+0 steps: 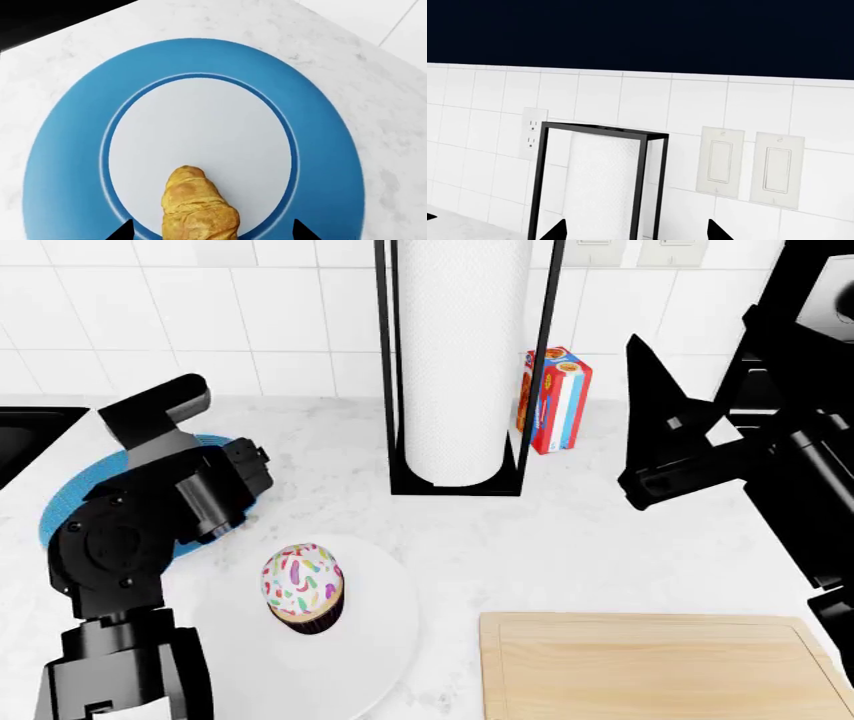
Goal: From the different types of pastries on the counter, select a croissant and place it on the cutting board. Then retrieve a jar of jam from the cabinet and place it alongside the croissant on the cutting board.
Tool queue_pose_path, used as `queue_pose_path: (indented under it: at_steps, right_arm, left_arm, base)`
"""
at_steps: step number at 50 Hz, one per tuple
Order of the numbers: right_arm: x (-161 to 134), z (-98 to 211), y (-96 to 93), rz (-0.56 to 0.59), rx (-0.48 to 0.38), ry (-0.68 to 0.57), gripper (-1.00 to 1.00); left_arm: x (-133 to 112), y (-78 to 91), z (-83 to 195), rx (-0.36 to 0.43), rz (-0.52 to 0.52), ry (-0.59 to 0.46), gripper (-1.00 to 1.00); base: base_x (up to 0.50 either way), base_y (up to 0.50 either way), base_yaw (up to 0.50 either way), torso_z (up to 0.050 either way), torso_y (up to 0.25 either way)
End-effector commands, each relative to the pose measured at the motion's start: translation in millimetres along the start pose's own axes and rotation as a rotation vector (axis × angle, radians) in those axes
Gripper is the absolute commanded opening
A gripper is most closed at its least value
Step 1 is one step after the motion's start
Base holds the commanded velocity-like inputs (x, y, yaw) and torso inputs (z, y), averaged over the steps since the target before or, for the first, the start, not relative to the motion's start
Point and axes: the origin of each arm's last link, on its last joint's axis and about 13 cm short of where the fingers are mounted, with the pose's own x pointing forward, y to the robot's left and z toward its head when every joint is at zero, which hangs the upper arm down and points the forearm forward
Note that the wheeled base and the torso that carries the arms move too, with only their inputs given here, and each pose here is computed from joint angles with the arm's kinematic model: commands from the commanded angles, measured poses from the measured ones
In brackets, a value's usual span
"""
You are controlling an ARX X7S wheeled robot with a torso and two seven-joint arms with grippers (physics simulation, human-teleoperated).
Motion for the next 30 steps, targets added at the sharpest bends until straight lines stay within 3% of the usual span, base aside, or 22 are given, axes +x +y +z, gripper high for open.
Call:
queue_pose_path:
  at_steps: [1, 30]
  right_arm:
    - [0, -1, -0.6, -0.002, 0.000, 0.000, 1.00]
    - [0, -4, -1.0, -0.005, 0.005, 0.007, 1.00]
  left_arm:
    - [6, -0.7, -5, -0.001, 0.001, 0.011, 1.00]
    - [16, -2.7, -7, -0.001, 0.020, 0.020, 1.00]
  base:
    - [0.00, 0.00, 0.00, 0.000, 0.000]
    - [0.00, 0.00, 0.00, 0.000, 0.000]
